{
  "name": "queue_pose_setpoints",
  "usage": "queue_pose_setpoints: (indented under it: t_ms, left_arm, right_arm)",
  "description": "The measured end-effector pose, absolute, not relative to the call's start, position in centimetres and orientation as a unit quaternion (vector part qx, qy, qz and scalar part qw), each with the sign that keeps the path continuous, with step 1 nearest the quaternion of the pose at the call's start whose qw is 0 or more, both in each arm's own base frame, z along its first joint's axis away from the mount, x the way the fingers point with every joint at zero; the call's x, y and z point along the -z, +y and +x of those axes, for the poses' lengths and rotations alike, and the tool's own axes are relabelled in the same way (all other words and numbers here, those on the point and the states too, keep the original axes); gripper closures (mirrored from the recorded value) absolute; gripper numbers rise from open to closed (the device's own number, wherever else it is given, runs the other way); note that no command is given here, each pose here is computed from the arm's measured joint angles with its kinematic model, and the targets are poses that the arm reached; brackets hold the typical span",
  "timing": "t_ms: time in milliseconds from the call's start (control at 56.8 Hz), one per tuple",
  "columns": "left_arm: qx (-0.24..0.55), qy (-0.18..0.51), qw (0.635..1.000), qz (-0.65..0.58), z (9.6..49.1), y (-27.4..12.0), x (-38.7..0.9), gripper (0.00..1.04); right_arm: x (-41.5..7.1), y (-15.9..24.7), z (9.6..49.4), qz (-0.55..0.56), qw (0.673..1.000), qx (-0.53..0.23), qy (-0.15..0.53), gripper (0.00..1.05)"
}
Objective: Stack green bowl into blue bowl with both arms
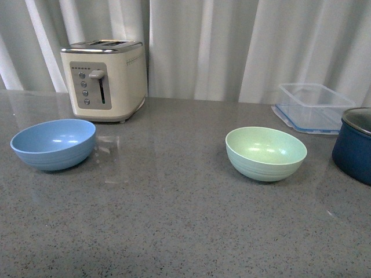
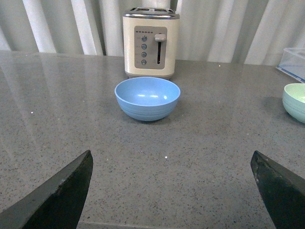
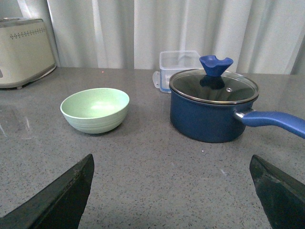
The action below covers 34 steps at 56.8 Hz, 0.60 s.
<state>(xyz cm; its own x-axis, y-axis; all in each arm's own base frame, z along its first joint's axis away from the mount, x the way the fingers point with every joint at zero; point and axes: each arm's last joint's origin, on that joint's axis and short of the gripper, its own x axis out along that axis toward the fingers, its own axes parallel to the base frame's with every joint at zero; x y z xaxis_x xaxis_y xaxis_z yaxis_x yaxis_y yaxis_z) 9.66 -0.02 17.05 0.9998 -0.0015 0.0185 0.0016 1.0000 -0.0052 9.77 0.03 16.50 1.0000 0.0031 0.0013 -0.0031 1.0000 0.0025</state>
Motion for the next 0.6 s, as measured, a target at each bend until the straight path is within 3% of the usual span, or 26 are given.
queue_pose_setpoints:
  t_ms: [599]
  left_arm:
    - [0.001,-0.009,1.000,-0.003,9.66,-0.02,-17.05,0.07]
  right_arm:
    - [-16.50,0.03,9.77,0.001,1.000,-0.002,-0.001,0.10]
